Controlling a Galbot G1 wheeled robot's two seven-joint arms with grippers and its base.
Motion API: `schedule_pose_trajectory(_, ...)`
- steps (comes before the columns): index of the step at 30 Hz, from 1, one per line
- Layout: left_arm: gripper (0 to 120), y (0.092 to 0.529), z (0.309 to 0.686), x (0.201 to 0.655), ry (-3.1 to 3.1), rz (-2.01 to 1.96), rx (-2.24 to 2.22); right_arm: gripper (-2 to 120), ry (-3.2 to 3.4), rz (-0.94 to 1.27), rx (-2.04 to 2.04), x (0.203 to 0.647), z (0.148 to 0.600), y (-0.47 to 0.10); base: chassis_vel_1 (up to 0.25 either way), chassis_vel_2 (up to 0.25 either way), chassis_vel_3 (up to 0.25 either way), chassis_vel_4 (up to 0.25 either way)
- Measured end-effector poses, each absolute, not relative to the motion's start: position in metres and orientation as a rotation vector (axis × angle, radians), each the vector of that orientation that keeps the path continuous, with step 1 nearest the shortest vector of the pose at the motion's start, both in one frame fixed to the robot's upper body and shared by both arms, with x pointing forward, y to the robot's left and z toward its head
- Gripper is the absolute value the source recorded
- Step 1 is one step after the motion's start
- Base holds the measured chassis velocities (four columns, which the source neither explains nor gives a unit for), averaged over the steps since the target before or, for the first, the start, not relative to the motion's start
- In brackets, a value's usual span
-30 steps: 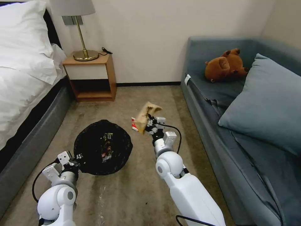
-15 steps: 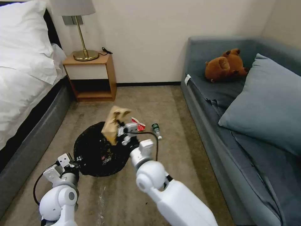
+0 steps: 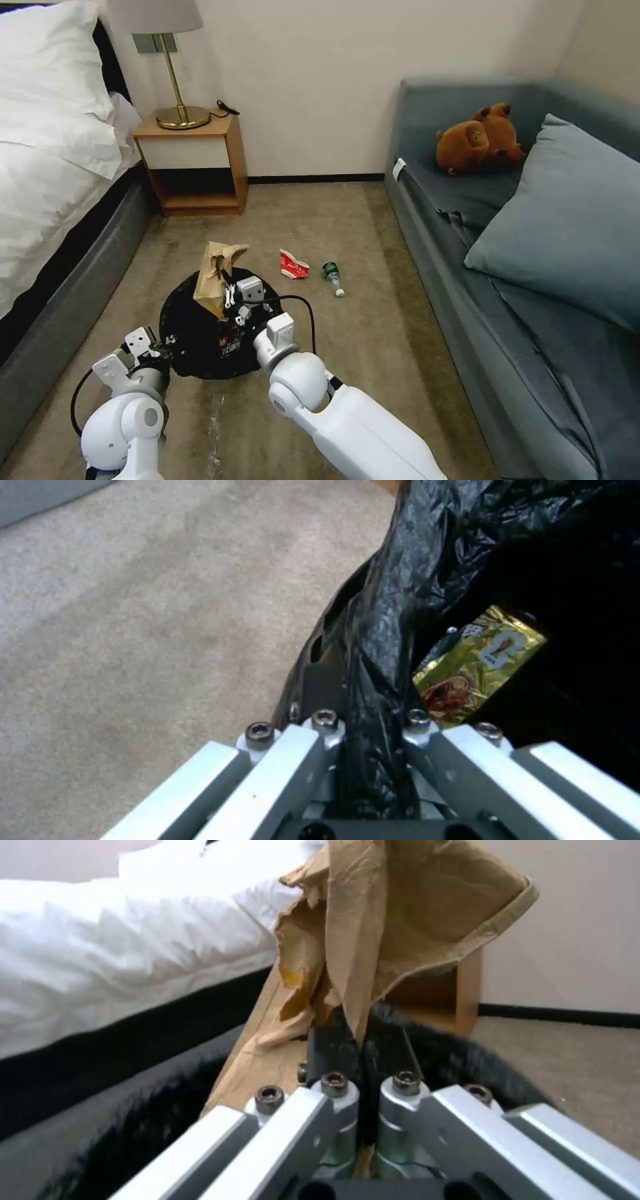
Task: Pick up the trash bin, then pick up the garbage on the floor and place it into the trash bin.
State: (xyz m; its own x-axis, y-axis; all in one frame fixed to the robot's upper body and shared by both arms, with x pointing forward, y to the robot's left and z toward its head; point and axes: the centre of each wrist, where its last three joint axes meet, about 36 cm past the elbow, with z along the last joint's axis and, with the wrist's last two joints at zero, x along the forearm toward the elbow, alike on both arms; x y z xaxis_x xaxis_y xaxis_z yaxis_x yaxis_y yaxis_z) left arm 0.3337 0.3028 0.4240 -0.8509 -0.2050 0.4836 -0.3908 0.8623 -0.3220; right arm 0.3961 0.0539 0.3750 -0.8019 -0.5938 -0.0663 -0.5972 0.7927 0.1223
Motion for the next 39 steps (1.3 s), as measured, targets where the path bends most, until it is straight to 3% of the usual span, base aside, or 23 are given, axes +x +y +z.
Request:
schedule_pose_trajectory(6,1,0.303,0.424,0.334,-2.594,0.573,0.44,0,2.959,0.185,-0.989,0.389,0.366,0.055,0.0,0.0,0.0,0.0)
schedule_pose_trajectory(15,1,0.304,0.423,0.335,-2.595,0.565,0.443,28,2.958,0.173,-0.998,0.383,0.359,0.054,0.0,0.0,0.0,0.0)
schedule_pose_trajectory(32,1,0.303,0.423,0.336,-2.596,0.545,0.449,94,2.957,0.196,-0.989,0.375,0.363,0.049,0.0,0.0,0.0,0.0)
schedule_pose_trajectory(39,1,0.305,0.424,0.335,-2.6,0.533,0.454,100,2.935,0.23,-0.951,0.387,0.384,0.043,0.0,0.0,0.0,0.0)
